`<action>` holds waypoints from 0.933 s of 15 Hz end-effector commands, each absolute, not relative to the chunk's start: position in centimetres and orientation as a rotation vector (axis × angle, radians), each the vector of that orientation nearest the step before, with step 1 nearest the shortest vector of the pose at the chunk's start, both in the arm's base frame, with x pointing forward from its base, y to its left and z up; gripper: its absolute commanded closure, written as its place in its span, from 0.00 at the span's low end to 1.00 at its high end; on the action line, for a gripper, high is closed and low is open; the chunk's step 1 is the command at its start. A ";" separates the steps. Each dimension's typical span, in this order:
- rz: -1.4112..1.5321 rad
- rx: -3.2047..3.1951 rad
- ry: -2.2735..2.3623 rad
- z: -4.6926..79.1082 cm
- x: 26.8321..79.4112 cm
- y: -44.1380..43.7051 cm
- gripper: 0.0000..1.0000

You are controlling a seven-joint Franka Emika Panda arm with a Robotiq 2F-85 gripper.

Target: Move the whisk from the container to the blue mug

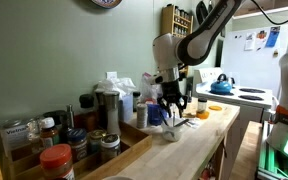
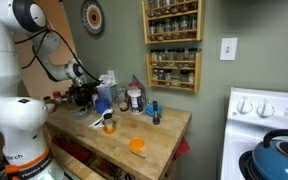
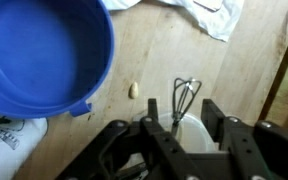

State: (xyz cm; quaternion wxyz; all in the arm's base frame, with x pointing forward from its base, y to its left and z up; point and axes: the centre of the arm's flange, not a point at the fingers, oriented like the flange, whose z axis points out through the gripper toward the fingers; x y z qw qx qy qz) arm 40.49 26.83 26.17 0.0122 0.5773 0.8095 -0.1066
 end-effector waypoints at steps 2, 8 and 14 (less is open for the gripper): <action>-0.329 1.714 2.547 26.2 40.8 27.6 0.87; -0.340 1.677 2.538 28.1 40.2 27.6 0.97; -0.280 1.783 2.372 34.0 40.0 25.6 0.97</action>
